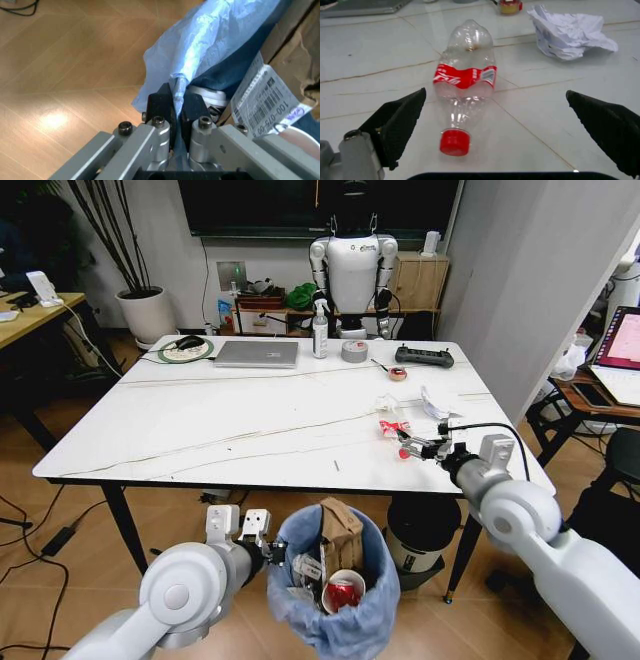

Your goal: Pick up the trash bin and place the trash from the table into it.

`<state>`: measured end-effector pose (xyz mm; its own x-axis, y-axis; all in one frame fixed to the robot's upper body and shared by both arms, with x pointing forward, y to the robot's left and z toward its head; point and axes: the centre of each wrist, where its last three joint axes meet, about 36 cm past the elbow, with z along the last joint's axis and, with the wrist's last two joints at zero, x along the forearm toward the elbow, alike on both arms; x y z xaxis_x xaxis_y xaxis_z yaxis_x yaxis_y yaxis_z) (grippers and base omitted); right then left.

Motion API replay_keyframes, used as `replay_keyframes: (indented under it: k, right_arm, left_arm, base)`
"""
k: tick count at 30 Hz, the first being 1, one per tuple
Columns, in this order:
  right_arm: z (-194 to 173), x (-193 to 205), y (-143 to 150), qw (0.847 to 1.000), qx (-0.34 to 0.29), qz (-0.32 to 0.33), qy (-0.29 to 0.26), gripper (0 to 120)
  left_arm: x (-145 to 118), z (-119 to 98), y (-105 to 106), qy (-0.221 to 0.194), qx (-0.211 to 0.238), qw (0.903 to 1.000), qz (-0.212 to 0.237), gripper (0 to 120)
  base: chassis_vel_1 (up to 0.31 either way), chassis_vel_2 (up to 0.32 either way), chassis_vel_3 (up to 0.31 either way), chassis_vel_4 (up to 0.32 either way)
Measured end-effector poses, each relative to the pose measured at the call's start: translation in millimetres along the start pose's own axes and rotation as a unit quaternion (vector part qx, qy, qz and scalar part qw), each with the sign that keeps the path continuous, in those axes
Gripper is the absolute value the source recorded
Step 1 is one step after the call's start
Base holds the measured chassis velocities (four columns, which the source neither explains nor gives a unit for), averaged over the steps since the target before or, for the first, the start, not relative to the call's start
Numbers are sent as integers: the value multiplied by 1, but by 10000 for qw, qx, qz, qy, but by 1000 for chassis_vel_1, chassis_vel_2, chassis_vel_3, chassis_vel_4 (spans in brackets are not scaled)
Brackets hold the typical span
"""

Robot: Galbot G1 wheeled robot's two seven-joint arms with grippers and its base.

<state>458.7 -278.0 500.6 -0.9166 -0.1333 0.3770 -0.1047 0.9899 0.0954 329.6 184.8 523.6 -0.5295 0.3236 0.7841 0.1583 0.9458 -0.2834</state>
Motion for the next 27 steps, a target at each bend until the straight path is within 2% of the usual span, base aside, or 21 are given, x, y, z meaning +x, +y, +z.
replay_keyframes:
  k: [5,11,27]
  right_arm:
    - [0,-6,-4,9991,-235,231,283,100]
    - [-4,-2,11,9972,-605,219,393,100]
    - [-5,1,36,9974,-628,-99,342,100]
  left_arm:
    - [-1,-1,0,4,-3,10000,6,0]
    - [-4,-3,-1,-6,10,10000,16,0]
    - [-5,-6,2,-32,10,10000,-39,0]
  base:
    - [0,0,0,0]
    - [0,0,0,0]
    - [0,0,0,0]
